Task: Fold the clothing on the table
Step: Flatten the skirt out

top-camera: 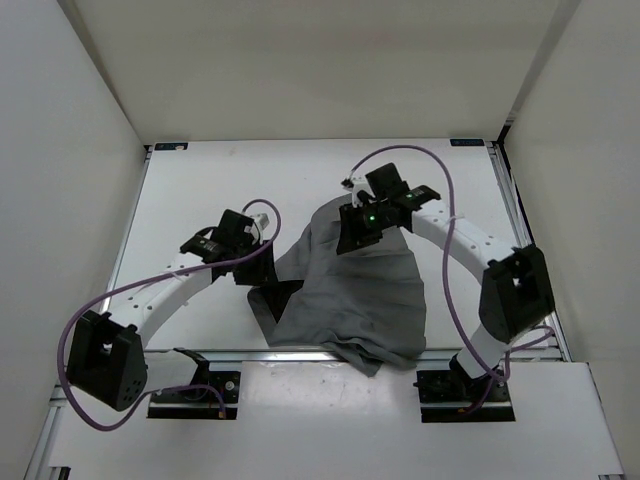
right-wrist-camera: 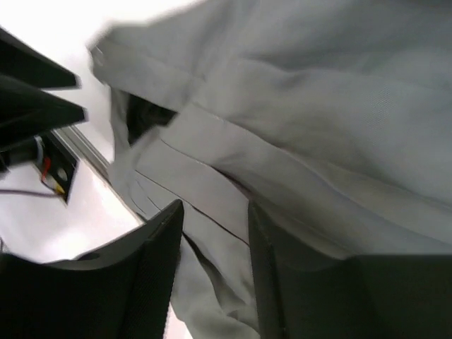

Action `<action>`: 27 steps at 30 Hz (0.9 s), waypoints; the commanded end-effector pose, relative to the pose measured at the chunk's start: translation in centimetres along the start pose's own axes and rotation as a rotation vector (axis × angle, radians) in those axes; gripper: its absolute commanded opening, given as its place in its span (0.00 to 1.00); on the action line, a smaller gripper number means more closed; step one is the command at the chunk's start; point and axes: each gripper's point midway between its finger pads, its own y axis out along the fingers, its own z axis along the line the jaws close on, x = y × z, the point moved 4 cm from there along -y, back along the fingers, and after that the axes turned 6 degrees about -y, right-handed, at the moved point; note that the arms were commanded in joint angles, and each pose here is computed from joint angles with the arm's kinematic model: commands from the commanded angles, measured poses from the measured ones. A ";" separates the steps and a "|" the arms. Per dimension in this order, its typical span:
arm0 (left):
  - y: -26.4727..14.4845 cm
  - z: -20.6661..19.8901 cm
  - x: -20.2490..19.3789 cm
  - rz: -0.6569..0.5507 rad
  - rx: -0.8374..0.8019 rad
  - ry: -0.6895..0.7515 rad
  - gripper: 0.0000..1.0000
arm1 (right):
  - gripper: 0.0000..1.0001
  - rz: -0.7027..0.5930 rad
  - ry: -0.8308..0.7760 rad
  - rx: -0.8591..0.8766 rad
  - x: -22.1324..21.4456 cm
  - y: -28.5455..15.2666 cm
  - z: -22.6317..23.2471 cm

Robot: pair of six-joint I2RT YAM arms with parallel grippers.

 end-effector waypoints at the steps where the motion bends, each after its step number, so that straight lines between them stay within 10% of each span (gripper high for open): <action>1: -0.8 2.5 -1.5 0.022 0.142 0.025 0.56 | 0.42 0.208 0.028 0.015 -3.2 1.3 0.0; 7: -0.9 4.4 -1.3 -0.016 0.157 -0.023 0.56 | 0.27 0.455 0.104 -0.037 -8.0 4.8 -2.3; 15: -0.5 2.0 0.3 -0.051 0.077 -0.027 0.56 | 0.27 0.419 0.224 -0.178 -4.8 6.9 -10.7; 22: -0.6 1.8 0.7 -0.042 0.043 -0.054 0.55 | 0.27 0.058 0.166 -0.118 6.7 9.2 -15.2; 27: -0.1 2.6 1.1 -0.034 0.105 -0.024 0.56 | 0.30 -0.199 0.068 0.119 13.3 4.7 -9.6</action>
